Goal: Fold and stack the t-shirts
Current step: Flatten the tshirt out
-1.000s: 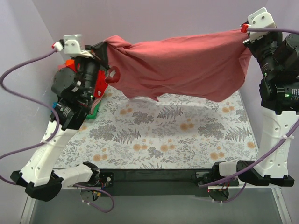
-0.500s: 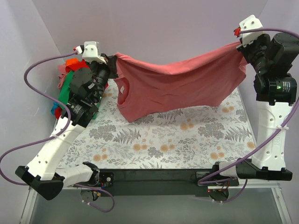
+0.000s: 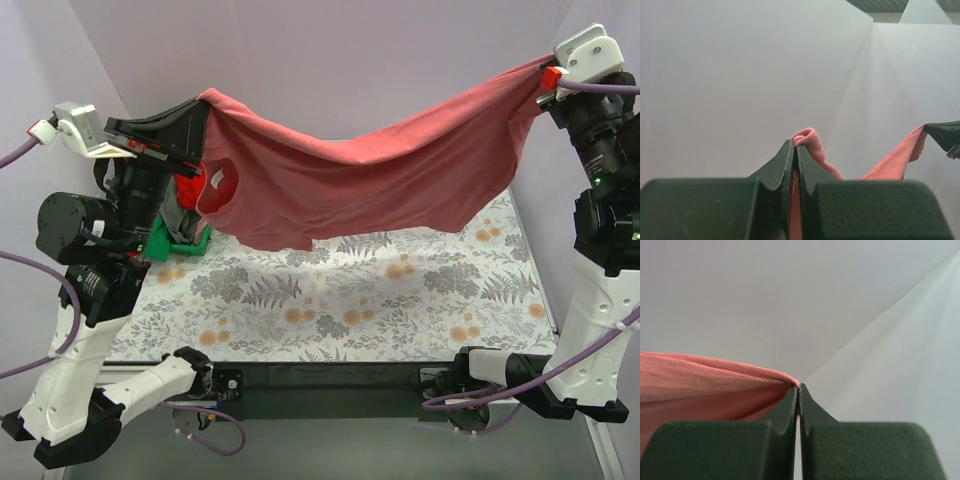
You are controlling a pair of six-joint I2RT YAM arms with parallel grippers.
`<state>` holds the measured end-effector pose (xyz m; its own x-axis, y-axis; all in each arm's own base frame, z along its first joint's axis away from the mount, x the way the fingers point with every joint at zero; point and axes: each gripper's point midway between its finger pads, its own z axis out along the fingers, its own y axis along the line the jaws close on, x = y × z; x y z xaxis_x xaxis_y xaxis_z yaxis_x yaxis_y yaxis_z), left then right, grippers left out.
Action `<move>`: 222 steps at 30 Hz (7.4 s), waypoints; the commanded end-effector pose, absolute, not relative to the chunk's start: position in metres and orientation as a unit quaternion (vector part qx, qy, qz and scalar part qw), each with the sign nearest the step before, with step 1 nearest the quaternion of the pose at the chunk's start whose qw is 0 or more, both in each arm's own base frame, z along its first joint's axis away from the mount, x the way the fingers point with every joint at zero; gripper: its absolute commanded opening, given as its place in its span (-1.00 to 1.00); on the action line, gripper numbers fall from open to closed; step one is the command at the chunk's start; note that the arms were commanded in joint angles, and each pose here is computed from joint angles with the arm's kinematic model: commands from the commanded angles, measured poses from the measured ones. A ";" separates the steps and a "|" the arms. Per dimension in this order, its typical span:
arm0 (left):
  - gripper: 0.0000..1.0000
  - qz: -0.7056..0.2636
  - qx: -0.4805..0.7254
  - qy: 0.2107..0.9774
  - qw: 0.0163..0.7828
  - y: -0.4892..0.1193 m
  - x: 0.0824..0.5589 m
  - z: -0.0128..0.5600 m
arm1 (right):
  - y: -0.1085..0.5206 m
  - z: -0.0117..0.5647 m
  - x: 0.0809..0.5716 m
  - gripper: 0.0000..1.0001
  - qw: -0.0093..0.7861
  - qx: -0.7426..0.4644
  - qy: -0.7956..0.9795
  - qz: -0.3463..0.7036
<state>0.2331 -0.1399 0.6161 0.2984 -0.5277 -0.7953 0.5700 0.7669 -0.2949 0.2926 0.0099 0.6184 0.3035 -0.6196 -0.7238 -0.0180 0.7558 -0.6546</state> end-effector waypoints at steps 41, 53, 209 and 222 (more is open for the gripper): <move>0.47 -0.336 -0.139 0.894 0.260 -0.175 0.304 0.158 | -0.002 0.230 0.389 0.83 0.415 -0.312 0.850 -0.086; 0.23 -0.191 -0.232 0.951 0.074 -0.157 0.194 0.050 | -0.014 0.132 0.261 0.83 0.268 -0.361 0.892 0.035; -1.00 -0.492 -0.072 0.675 0.545 -0.159 0.278 0.462 | -0.023 0.416 0.289 -0.97 0.642 -0.276 0.687 -0.199; -0.21 -0.528 -0.198 0.810 0.160 -0.169 0.089 0.227 | -0.027 0.177 0.194 -0.38 0.397 -0.373 0.827 -0.142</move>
